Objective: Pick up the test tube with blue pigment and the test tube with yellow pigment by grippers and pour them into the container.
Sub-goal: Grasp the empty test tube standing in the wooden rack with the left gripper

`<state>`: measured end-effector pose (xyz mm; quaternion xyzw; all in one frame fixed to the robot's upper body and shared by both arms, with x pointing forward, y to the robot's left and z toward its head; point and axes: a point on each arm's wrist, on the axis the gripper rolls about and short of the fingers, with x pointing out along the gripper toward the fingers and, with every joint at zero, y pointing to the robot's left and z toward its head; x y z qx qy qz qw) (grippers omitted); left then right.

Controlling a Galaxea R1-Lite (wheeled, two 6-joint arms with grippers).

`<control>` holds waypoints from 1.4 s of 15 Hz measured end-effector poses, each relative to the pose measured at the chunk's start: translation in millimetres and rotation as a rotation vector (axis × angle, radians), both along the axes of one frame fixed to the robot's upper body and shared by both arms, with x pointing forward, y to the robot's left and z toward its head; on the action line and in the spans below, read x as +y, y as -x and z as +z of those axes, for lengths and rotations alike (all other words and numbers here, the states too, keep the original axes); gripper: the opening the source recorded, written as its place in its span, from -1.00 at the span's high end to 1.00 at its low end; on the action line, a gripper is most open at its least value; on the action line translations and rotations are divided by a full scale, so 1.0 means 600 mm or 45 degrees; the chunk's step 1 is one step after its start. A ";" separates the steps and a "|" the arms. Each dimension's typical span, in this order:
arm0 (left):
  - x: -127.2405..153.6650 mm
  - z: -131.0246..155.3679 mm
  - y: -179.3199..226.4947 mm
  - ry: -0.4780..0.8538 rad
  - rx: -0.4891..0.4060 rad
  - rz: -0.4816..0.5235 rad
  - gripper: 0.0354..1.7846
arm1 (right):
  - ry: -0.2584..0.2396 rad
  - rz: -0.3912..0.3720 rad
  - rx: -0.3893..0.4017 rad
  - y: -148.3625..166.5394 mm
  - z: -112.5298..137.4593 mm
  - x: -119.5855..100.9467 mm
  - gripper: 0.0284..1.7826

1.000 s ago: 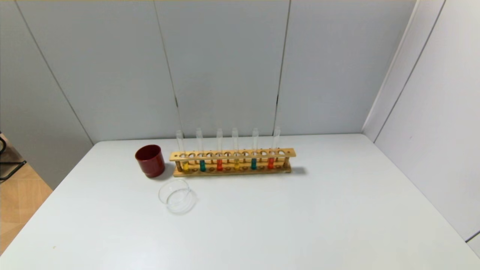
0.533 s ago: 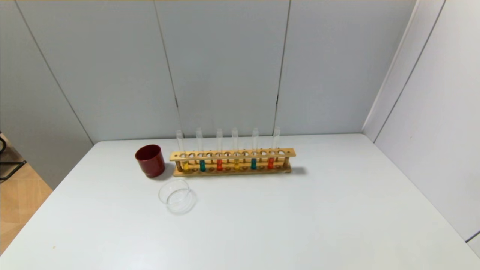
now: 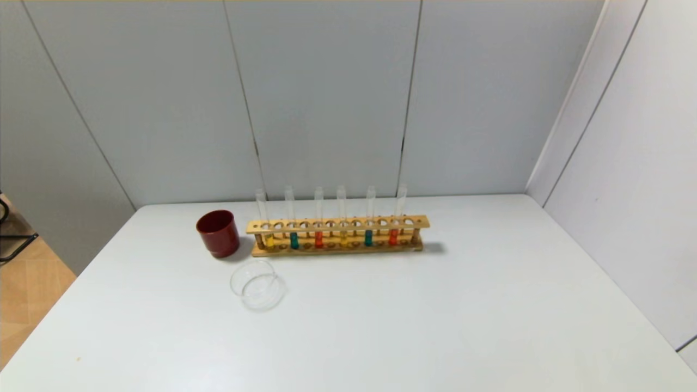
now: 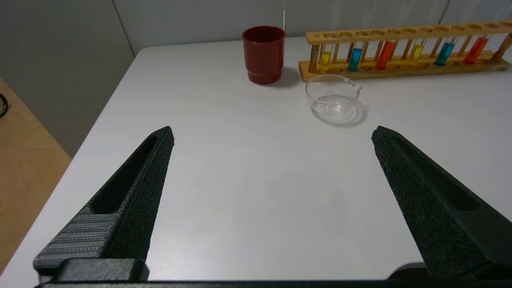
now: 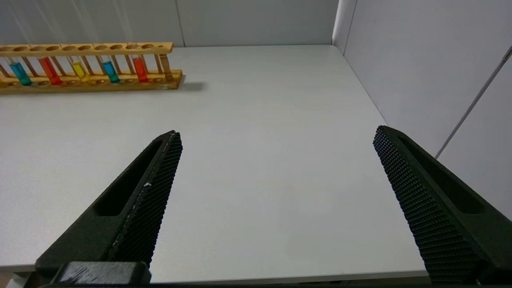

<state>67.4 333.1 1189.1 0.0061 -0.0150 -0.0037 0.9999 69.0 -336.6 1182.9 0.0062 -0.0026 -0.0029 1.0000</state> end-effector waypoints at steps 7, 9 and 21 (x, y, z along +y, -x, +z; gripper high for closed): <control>-0.006 0.143 0.033 -0.110 -0.061 -0.187 -0.96 | 0.001 0.000 -0.001 0.000 0.000 0.000 -0.96; -0.006 0.211 0.019 -0.116 -0.062 -0.212 -0.96 | 0.000 0.000 0.000 0.000 0.000 0.000 -0.96; -0.008 0.330 -0.276 -0.015 0.156 -0.246 -0.96 | 0.000 0.000 -0.001 0.000 0.000 0.000 -0.96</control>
